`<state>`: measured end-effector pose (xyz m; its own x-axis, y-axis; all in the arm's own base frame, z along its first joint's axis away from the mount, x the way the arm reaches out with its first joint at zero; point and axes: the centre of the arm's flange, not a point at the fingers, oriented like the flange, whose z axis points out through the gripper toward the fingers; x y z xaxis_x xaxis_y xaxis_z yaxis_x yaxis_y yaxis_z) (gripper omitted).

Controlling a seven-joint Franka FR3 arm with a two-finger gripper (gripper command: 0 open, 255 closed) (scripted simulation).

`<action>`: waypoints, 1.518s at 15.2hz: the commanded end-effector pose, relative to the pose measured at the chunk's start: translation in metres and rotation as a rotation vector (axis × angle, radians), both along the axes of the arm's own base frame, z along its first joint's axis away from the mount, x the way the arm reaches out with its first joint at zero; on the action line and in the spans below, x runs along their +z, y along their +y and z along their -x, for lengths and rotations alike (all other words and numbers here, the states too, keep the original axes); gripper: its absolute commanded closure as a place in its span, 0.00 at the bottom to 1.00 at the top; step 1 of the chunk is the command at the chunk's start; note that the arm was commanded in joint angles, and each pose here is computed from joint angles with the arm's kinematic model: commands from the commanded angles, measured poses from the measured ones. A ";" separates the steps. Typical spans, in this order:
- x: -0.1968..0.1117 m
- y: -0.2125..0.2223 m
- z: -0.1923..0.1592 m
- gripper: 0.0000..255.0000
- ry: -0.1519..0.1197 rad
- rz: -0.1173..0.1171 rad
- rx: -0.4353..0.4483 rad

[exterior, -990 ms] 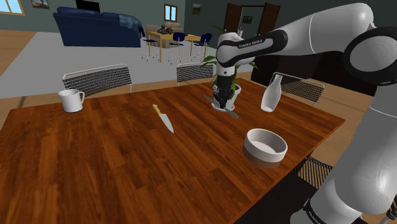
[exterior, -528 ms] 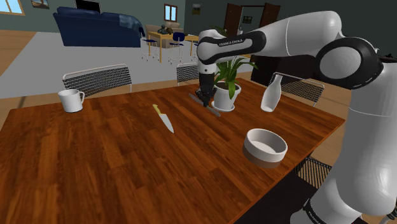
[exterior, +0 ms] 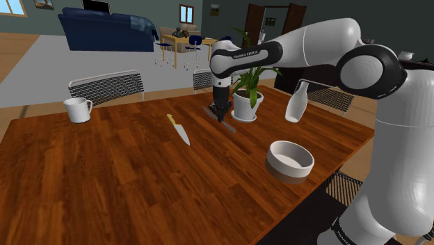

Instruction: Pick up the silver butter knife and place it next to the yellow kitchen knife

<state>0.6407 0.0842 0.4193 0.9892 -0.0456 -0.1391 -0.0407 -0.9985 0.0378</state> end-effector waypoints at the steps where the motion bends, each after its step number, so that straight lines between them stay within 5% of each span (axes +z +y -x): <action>1: -0.010 0.000 -0.001 1.00 -0.001 0.000 0.000; 10: -0.057 0.000 -0.001 1.00 -0.001 0.000 0.000; 17: -0.057 0.000 -0.001 1.00 -0.001 0.000 0.000; 18: -0.057 0.000 -0.001 0.00 -0.001 0.000 0.000; 23: -0.057 0.000 -0.001 0.00 -0.001 0.000 0.000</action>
<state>0.6412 0.0839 0.3618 0.9893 -0.0454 -0.1386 -0.0406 -0.9985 0.0377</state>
